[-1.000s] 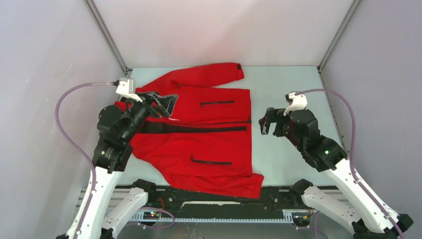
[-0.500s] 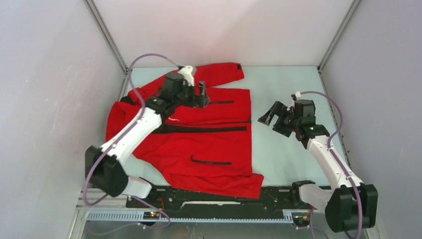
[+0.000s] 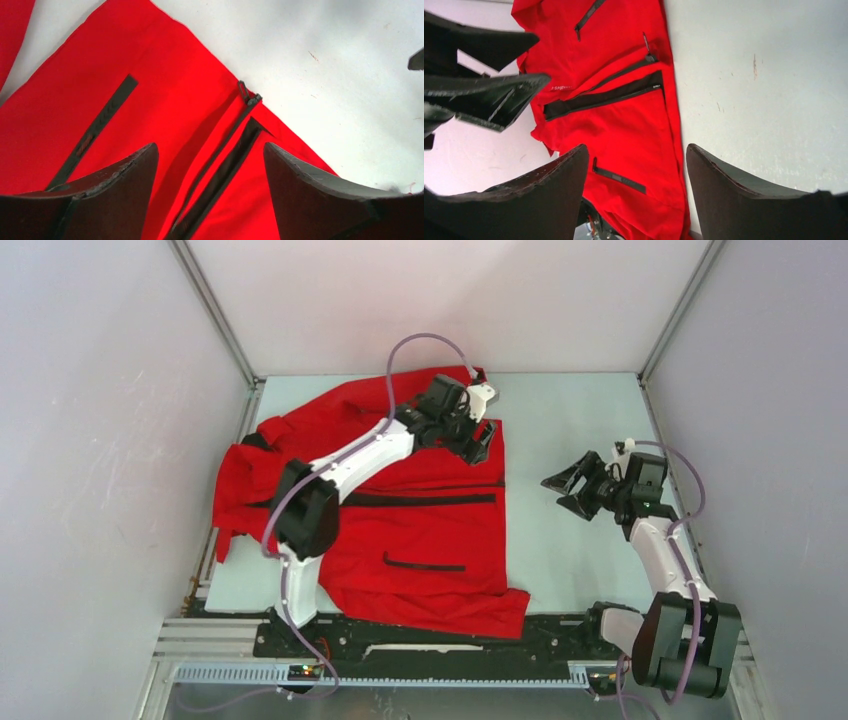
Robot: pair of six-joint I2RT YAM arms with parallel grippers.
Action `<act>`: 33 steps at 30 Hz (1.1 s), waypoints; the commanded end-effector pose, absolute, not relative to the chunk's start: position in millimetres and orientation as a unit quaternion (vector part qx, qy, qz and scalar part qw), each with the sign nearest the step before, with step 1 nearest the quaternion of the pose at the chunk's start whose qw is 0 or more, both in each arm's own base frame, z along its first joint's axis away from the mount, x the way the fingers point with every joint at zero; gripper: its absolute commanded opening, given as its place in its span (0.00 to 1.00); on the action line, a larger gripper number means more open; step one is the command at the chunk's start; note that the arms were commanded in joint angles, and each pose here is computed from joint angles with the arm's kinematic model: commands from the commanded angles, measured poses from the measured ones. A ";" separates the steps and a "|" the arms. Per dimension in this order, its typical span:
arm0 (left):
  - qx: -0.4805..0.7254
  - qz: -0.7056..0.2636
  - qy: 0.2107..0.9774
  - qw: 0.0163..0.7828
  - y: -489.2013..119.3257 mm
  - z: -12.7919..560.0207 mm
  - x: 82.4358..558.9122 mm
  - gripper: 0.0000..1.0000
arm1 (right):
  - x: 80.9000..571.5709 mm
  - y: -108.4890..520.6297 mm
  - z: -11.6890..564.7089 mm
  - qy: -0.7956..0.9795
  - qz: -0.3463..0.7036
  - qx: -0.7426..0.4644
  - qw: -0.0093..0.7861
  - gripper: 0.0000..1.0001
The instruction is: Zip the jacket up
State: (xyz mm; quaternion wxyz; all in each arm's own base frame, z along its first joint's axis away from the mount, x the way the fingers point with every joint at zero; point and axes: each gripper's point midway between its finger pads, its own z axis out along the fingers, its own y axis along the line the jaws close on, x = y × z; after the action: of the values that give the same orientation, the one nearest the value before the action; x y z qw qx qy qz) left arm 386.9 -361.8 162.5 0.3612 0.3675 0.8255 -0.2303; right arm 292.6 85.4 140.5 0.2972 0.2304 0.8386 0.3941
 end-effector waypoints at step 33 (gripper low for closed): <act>0.408 -0.306 0.833 0.213 -436.3 64.7 372.6 0.63 | 278.7 97.0 131.1 0.829 0.442 0.190 0.285 0.73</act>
State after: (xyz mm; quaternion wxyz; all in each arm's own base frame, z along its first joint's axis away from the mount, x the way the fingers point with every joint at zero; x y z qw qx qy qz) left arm 378.8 -416.2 42.2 0.1982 0.3903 0.8530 -0.2843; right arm 277.4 93.1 127.7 0.2744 0.2038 0.8330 0.4351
